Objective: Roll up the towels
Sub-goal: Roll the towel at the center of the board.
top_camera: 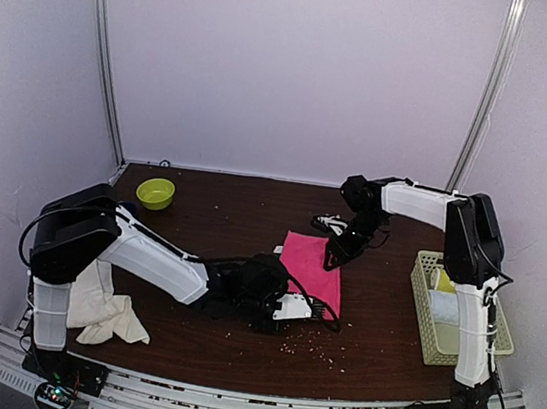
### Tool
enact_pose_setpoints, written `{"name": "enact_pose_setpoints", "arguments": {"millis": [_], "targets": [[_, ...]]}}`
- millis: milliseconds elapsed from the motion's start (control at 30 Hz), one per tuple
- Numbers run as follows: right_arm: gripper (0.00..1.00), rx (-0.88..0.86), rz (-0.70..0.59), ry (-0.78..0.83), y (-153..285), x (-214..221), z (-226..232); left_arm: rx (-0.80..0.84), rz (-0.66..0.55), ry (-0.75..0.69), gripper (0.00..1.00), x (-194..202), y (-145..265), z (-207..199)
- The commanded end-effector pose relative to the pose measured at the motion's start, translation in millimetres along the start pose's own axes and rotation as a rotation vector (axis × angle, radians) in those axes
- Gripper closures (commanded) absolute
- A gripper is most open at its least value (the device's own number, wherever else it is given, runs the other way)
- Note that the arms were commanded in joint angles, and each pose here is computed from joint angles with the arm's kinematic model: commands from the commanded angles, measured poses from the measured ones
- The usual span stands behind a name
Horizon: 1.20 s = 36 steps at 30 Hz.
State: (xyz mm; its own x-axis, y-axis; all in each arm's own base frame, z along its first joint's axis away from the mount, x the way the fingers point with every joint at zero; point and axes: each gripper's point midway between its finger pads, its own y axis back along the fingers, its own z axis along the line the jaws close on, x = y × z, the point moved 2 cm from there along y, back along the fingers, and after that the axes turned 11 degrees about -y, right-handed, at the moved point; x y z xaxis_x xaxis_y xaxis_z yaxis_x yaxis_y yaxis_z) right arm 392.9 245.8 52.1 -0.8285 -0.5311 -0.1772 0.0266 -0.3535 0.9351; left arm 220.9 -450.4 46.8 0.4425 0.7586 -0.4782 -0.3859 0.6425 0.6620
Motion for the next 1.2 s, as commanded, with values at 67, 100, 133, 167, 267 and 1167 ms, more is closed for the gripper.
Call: {"name": "enact_pose_setpoints", "arguments": {"millis": [67, 100, 133, 167, 267, 1167], "targets": [[0.65, -0.018, 0.042, 0.125, -42, -15, 43, 0.058, -0.046, 0.062, 0.79, -20, 21, 3], [0.65, -0.022, 0.044, 0.141, -45, -16, 48, 0.062, -0.038, 0.066, 0.8, -19, 21, 2], [0.65, -0.026, 0.042, 0.155, -48, -18, 53, 0.066, -0.027, 0.074, 0.8, -17, 20, 1], [0.65, -0.027, 0.04, 0.165, -50, -20, 57, 0.076, -0.007, 0.081, 0.8, -13, 18, -2], [0.65, -0.044, 0.034, 0.172, -48, -27, 65, 0.078, 0.051, 0.105, 0.81, -3, 11, -4], [0.58, -0.172, -0.354, 0.687, 147, 108, 108, 0.592, -0.132, 0.772, 0.81, 37, -15, 17]]}}
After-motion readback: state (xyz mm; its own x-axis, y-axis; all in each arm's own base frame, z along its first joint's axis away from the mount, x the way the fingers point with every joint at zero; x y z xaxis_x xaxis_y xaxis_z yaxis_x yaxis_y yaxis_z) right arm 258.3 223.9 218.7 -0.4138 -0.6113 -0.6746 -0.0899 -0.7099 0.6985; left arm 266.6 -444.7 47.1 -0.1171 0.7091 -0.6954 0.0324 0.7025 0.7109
